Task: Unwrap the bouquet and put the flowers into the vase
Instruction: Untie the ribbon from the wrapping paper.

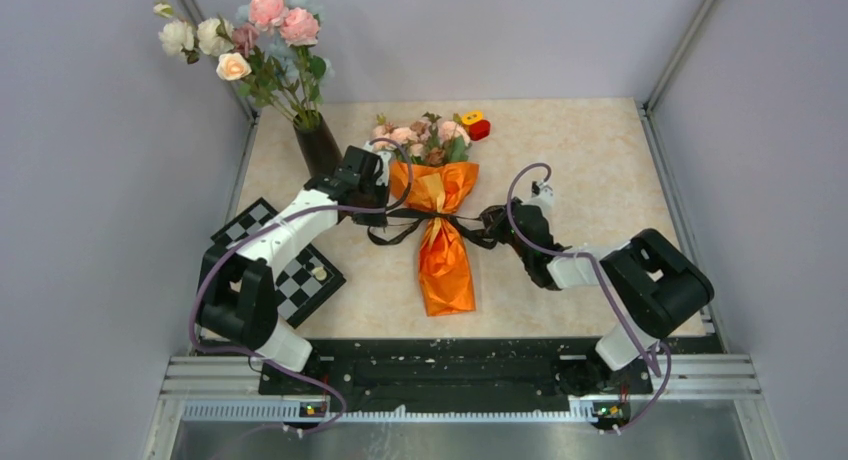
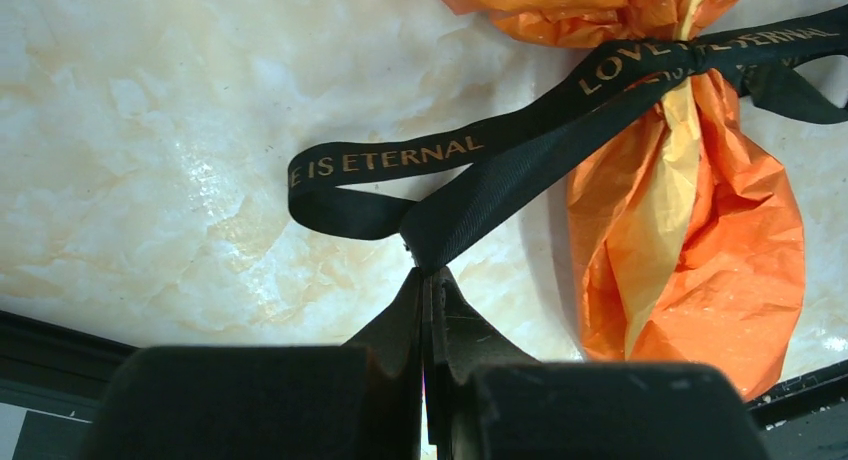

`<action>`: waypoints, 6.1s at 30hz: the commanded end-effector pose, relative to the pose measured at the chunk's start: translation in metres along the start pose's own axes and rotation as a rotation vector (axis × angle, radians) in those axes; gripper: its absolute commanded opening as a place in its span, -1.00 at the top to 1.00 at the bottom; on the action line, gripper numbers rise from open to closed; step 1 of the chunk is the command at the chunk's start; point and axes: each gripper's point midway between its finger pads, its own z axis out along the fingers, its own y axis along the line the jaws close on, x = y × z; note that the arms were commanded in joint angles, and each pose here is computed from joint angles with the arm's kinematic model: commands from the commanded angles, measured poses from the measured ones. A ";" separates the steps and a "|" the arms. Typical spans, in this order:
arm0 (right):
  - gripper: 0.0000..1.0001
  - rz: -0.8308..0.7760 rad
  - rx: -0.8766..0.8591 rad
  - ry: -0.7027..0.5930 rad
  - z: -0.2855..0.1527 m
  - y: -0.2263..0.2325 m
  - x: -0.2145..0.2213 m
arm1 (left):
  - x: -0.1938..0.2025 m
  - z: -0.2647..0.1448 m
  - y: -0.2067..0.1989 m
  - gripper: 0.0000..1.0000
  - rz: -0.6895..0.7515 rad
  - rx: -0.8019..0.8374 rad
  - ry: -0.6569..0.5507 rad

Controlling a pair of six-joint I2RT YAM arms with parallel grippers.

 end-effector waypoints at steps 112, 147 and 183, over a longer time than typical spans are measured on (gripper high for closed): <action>1.00 -0.512 0.021 -0.325 -0.057 0.032 -0.182 | 0.009 0.021 0.051 1.00 -0.086 -0.119 0.077; 1.00 -0.339 0.159 -0.345 -0.079 -0.050 -0.236 | 0.001 0.011 0.091 1.00 -0.169 -0.190 0.046; 1.00 -0.297 0.350 -0.543 -0.129 -0.092 -0.337 | -0.006 -0.003 0.117 1.00 -0.245 -0.210 0.004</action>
